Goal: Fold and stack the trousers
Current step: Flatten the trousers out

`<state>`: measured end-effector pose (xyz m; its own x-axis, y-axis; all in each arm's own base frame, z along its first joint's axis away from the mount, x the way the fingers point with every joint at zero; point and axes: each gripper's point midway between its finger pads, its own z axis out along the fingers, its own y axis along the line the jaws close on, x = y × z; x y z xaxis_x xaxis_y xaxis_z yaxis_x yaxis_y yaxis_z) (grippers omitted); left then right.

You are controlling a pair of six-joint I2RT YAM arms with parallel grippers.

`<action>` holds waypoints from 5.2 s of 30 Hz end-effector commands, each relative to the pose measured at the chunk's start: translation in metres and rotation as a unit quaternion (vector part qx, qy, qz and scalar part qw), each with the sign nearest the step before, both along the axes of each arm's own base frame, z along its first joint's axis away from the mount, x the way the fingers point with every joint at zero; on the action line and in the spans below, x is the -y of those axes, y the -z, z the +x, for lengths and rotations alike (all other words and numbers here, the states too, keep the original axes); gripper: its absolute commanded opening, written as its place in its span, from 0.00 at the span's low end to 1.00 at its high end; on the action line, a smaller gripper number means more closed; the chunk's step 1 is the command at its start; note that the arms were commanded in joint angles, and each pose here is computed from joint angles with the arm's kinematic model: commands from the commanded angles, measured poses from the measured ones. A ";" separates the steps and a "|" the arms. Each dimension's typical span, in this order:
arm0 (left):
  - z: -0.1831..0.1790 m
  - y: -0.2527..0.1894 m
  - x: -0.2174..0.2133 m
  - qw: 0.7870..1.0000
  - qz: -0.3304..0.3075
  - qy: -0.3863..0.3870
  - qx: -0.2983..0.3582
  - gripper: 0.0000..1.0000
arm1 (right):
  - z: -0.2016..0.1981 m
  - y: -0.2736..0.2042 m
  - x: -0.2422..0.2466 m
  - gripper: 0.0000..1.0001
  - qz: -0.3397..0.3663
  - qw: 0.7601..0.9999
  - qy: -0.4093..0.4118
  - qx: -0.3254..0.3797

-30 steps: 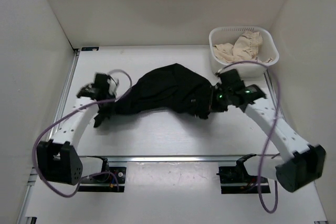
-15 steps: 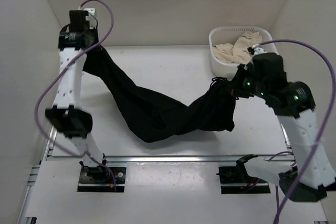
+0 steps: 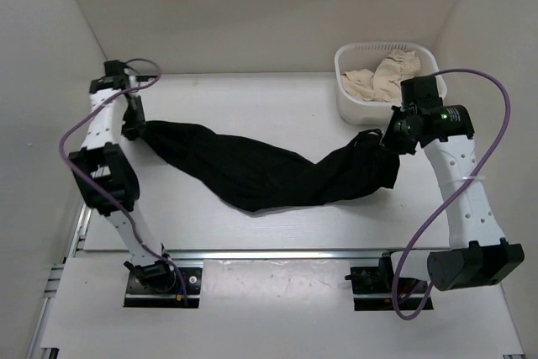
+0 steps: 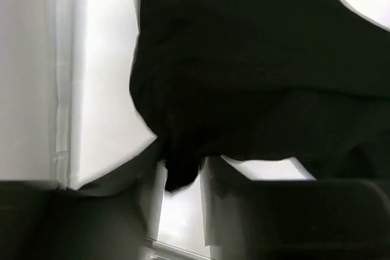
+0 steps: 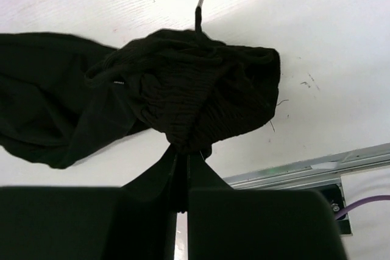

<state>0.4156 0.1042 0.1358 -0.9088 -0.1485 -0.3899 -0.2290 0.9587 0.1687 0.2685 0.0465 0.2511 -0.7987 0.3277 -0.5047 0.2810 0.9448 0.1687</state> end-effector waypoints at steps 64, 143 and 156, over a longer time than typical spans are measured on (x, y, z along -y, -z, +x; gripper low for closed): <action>-0.011 0.055 -0.100 0.977 -0.149 -0.103 0.113 0.14 | 0.051 0.092 0.030 0.00 0.150 0.985 0.050 -0.065; -0.053 0.088 -0.081 0.980 -0.153 -0.126 0.012 1.00 | 0.020 0.108 0.092 0.00 0.238 0.962 0.127 -0.049; -0.083 0.099 -0.091 0.968 -0.190 -0.164 -0.011 0.14 | 0.026 0.065 0.109 0.00 0.206 0.968 0.145 -0.013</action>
<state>0.3536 0.1811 0.0142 -0.8358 -0.5016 -0.2230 -0.4789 0.8649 -0.1504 0.2857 -0.0479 0.1472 -0.6847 0.7120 -0.1557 0.5648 0.6533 0.5043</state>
